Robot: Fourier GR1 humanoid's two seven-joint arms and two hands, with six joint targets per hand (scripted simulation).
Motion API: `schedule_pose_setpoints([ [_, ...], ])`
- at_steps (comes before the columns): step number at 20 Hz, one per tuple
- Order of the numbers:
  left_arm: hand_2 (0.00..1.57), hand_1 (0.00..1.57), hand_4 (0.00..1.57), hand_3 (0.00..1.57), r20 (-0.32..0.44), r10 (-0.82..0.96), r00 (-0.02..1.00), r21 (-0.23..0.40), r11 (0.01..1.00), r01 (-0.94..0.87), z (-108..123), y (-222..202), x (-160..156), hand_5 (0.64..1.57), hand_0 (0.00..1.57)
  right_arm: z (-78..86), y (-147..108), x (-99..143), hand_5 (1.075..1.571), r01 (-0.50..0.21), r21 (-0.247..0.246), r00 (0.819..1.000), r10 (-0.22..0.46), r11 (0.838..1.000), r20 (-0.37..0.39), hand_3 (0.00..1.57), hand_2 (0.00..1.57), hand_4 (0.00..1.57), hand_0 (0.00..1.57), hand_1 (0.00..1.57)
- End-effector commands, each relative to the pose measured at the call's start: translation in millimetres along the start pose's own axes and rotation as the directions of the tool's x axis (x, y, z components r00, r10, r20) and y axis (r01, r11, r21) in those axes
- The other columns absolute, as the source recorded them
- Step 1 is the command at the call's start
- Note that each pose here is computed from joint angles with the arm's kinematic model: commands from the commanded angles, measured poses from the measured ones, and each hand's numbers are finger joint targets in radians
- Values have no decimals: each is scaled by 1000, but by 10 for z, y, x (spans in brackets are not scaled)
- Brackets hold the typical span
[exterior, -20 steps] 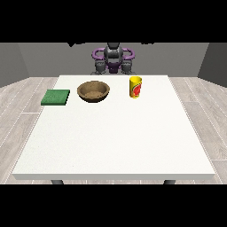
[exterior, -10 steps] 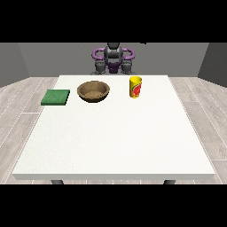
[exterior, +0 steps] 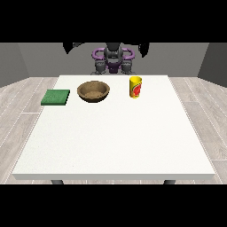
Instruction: Pick the cup and pour the ball into the bowl, then pick the bowl and place it on the pad
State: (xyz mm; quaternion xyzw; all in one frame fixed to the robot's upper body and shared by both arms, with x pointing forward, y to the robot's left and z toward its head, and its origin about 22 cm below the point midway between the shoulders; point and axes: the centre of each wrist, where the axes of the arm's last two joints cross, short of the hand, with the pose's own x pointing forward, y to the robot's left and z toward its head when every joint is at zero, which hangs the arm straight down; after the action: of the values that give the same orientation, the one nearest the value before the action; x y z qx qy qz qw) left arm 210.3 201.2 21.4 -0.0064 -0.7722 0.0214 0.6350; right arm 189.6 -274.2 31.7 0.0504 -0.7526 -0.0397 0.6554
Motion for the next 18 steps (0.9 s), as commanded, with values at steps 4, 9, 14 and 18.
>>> schedule_pose_setpoints([
  [4, 0, 0, 0, 0, 113, -61, 992, -9, 998, 62, -244, -30, -277, 1495, 0, -159, -141, -250, 1571, -16, -8, 996, 17, 1000, 86, 0, 0, 303, 0, 0],
  [9, 0, 0, 0, 0, 148, -117, 982, 61, 992, 109, -492, 1, -474, 1489, 0, -200, -440, -188, 1571, -10, 55, 997, 5, 998, 82, 0, 0, 261, 0, 0],
  [14, 0, 0, 0, 0, 158, -140, 977, 73, 989, 130, -790, 146, -563, 1473, 0, -363, -567, -218, 1571, -40, 49, 991, 33, 998, 127, 0, 0, 227, 0, 0],
  [18, 0, 0, 0, 0, 181, -158, 971, 114, 984, 138, -850, 187, -752, 1454, 0, -289, -628, -276, 1571, -21, 89, 988, 7, 996, 154, 0, 0, 243, 0, 0],
])
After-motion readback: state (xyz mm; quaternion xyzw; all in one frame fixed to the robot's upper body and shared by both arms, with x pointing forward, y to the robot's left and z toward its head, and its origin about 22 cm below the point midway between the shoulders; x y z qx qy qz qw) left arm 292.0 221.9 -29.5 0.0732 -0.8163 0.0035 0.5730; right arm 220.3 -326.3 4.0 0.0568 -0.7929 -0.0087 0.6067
